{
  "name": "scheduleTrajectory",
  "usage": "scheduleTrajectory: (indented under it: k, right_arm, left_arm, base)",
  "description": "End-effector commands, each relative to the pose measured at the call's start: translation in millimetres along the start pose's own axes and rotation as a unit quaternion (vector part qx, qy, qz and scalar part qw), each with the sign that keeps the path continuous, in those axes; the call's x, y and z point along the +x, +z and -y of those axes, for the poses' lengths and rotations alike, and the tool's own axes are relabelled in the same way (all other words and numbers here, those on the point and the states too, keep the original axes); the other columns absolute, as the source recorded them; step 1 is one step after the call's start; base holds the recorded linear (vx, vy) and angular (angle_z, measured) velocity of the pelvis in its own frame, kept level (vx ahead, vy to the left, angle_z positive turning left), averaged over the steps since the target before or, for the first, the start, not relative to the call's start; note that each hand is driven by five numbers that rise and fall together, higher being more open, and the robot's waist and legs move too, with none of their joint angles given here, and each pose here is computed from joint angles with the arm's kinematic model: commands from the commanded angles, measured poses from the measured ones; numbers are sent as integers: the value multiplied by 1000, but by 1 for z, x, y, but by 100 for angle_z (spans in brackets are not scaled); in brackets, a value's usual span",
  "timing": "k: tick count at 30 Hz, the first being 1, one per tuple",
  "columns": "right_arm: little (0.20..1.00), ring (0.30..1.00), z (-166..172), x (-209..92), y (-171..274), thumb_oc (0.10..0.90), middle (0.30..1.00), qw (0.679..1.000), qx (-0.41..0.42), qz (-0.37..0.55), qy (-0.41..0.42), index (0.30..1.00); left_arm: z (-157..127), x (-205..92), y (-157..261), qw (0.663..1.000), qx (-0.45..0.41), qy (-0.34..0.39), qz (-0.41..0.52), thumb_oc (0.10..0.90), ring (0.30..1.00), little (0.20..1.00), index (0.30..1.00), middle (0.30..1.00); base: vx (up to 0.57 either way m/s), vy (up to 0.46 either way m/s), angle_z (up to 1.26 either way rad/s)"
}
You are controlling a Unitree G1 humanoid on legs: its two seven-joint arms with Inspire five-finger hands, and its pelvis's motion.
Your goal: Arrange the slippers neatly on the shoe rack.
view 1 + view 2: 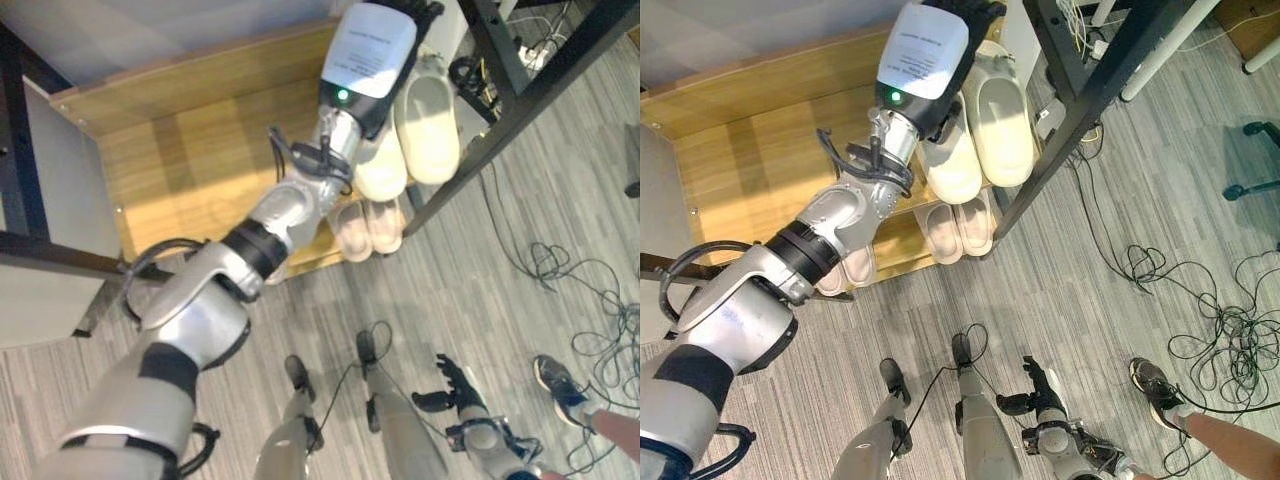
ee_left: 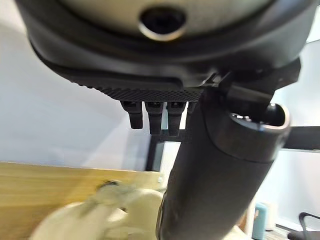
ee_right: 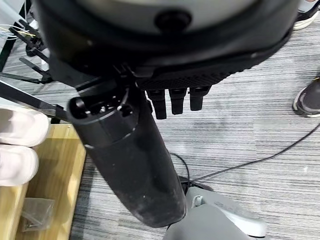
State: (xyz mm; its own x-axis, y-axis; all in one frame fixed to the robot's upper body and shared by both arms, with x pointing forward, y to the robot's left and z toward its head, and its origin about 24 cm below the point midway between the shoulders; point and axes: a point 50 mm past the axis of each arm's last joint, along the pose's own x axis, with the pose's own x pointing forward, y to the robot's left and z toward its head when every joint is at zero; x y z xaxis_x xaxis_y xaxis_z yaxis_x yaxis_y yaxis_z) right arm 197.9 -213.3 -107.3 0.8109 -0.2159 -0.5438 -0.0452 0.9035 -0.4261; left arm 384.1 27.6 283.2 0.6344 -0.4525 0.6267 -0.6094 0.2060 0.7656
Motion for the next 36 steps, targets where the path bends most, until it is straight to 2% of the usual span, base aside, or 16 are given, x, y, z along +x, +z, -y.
scheduleTrajectory:
  k: [1, 5, 7, 13, 21, 25, 26, 29, 30, 33, 36]
  right_arm:
    - [900, 900, 21, -6, -22, 800, 900, 999, 2, -33, -36, 900]
    - [900, 900, 19, -8, -27, 800, 900, 998, 1, -44, -35, 900]
    - [900, 900, 17, -8, -27, 800, 900, 999, 1, -45, -30, 900]
    - [900, 900, 13, -13, -38, 800, 900, 997, 11, -71, -27, 900]
    - [900, 900, 1, -23, -55, 800, 900, 994, 18, -109, -17, 900]
    - [900, 900, -8, -28, -60, 800, 900, 991, 32, -126, -14, 900]
    - [900, 900, -12, -31, -64, 800, 900, 990, 38, -138, -10, 900]
    - [900, 900, -15, -35, -68, 800, 900, 988, 41, -147, -9, 900]
    - [900, 900, -20, -39, -73, 800, 900, 985, 56, -163, -12, 900]
    - [900, 900, -23, -40, -74, 800, 900, 982, 70, -174, -15, 900]
    - [900, 900, -29, -46, -81, 800, 900, 980, 69, -187, -2, 900]
  left_arm:
    - [-36, 32, 18, 996, -53, 69, 4, 800, 900, 900, 900, 900]
    - [-32, 31, 19, 996, -65, 65, -2, 800, 900, 900, 900, 900]
    - [-38, 34, 22, 997, -25, 73, 14, 800, 900, 900, 900, 900]
    - [-37, 28, 26, 996, -17, 72, 39, 800, 900, 900, 900, 900]
    - [-13, -15, 6, 995, -68, 66, 20, 800, 900, 900, 900, 900]
    - [5, -56, -12, 990, -131, 53, -17, 800, 900, 900, 900, 900]
    - [13, -81, -18, 982, -182, 41, -33, 800, 900, 900, 900, 900]
    - [18, -99, -21, 974, -221, 33, -47, 800, 900, 900, 900, 900]
    - [19, -135, -25, 942, -325, 36, -74, 800, 900, 900, 900, 900]
    - [25, -187, -27, 909, -401, -2, -111, 800, 900, 900, 900, 900]
    - [31, -238, -25, 853, -490, -44, -173, 800, 900, 900, 900, 900]
  base:
    - [0, 0, 0]
    - [-9, 0, 0]
    - [-17, -7, 1]
    - [3, 0, 1]
    - [19, 2, 1]
    - [28, 11, 2]
    - [49, 6, 5]
    - [29, 17, 9]
    - [48, 19, 21]
    - [43, 36, 6]
    - [7, 39, 17]
